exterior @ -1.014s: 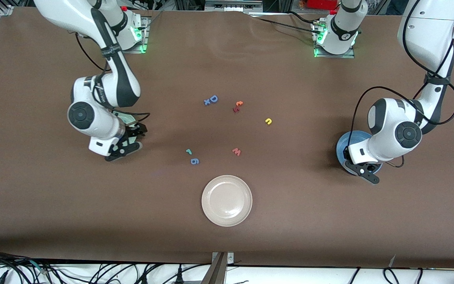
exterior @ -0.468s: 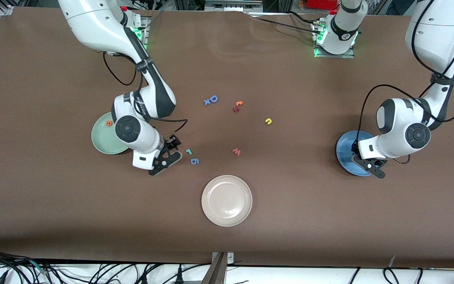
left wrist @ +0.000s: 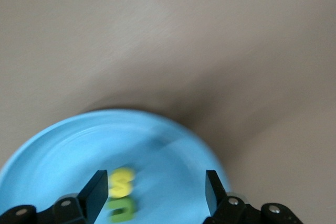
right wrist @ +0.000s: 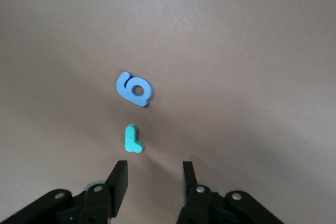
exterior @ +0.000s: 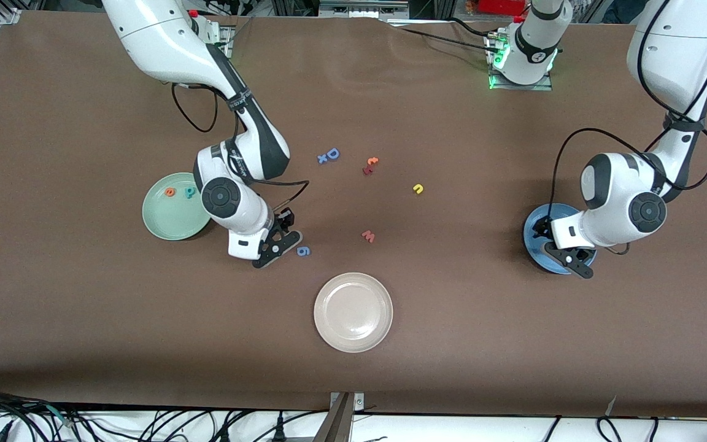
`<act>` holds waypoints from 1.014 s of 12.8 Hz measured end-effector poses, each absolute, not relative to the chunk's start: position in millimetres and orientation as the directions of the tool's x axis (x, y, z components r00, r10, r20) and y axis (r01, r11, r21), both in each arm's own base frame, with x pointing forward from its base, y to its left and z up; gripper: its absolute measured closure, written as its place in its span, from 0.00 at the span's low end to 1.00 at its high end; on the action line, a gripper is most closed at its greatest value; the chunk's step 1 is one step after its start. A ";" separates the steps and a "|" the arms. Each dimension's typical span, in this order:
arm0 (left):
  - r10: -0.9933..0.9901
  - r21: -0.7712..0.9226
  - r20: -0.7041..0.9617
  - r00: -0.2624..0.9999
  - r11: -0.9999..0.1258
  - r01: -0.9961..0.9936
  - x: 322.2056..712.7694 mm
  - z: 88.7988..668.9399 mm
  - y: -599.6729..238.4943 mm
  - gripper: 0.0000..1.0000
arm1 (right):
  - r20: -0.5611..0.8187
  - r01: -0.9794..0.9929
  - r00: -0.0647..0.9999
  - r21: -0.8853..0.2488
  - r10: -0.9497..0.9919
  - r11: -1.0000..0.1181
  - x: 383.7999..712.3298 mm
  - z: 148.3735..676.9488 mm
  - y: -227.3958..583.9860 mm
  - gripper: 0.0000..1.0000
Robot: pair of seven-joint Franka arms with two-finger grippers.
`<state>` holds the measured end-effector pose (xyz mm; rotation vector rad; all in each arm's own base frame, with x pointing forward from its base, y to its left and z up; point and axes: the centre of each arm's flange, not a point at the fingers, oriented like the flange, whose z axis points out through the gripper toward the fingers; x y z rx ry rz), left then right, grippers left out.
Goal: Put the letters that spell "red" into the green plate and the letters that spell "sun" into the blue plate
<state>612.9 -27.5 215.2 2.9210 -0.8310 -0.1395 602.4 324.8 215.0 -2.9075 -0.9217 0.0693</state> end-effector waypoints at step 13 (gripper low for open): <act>-0.126 0.042 -0.166 0.978 -0.992 -0.121 561.0 259.9 -235.5 0.17 | 0.006 0.558 0.829 -0.082 0.559 -0.826 588.3 178.9 350.1 0.58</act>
